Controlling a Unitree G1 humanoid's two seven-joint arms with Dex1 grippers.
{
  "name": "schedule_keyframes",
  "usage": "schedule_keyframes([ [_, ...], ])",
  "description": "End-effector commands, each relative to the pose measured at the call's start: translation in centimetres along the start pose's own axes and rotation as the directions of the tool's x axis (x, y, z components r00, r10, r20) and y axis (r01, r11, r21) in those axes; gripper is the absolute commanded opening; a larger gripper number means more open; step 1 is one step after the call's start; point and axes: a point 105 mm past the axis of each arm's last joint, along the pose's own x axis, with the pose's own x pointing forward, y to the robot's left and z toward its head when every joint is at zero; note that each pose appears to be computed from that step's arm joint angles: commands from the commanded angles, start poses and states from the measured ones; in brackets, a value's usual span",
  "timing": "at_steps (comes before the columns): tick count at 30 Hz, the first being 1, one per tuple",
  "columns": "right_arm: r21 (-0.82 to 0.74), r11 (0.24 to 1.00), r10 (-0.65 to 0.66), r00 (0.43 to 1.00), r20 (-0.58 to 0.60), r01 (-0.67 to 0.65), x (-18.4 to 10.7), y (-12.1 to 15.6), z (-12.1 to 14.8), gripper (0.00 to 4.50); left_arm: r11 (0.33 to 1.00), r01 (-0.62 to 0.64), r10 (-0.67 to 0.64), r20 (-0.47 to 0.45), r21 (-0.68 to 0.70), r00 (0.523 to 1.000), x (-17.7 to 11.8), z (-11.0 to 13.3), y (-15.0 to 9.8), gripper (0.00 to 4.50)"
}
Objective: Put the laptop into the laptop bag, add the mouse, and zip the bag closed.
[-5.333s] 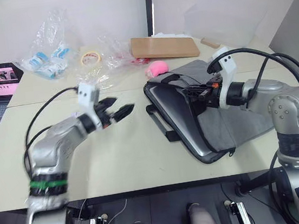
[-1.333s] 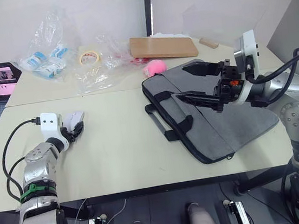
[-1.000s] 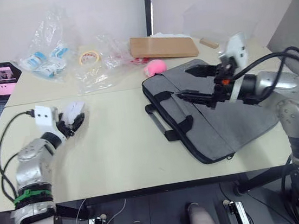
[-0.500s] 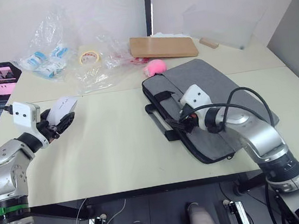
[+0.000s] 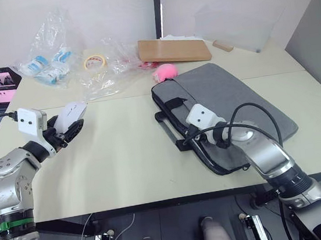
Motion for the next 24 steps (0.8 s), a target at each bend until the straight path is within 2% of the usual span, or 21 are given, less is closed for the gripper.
schedule_keyframes([
  [1, -0.039, 0.999, -0.001, 1.000, 0.020, 0.002, -0.6, -0.1, 0.5, 0.61, 0.999, 0.016, -0.018, 0.054, 0.045, 0.998, 0.0, 2.1, -0.4, 2.86],
  [3, -0.008, 1.000, 0.002, 1.000, 0.019, -0.002, -0.8, -0.2, 0.3, 0.04, 0.999, 0.027, -0.029, 0.052, 0.047, 0.998, 0.1, 2.2, -0.6, 2.86],
  [8, 0.112, 0.994, 0.000, 0.998, 0.070, -0.008, -1.7, -1.1, 1.2, 0.04, 0.994, 0.103, -0.105, 0.053, 0.049, 0.993, 0.4, 2.6, -2.2, 2.86],
  [12, 0.311, 0.950, -0.033, 0.979, 0.199, -0.031, -2.9, -2.8, 3.7, 0.04, 0.977, 0.209, -0.212, 0.045, 0.050, 0.976, 1.0, 3.1, -4.2, 2.86],
  [15, 0.431, 0.899, -0.056, 0.956, 0.289, -0.078, -4.5, -4.9, 5.6, 0.04, 0.938, 0.343, -0.345, 0.028, 0.057, 0.938, 1.7, 3.3, -7.0, 2.86],
  [19, 0.444, 0.889, -0.043, 0.945, 0.324, -0.111, -6.3, -6.8, 6.9, 0.04, 0.897, 0.437, -0.439, 0.033, 0.064, 0.898, 2.7, 3.7, -9.4, 2.86],
  [22, 0.462, 0.870, -0.007, 0.931, 0.365, -0.174, -7.6, -7.4, 8.0, 0.04, 0.852, 0.518, -0.521, 0.025, 0.079, 0.853, 4.0, 3.4, -12.0, 2.86],
  [24, 0.481, 0.856, -0.011, 0.924, 0.382, -0.189, -8.0, -7.9, 8.6, 0.04, 0.848, 0.521, -0.525, 0.024, 0.095, 0.851, 5.3, 3.1, -13.1, 2.86],
])
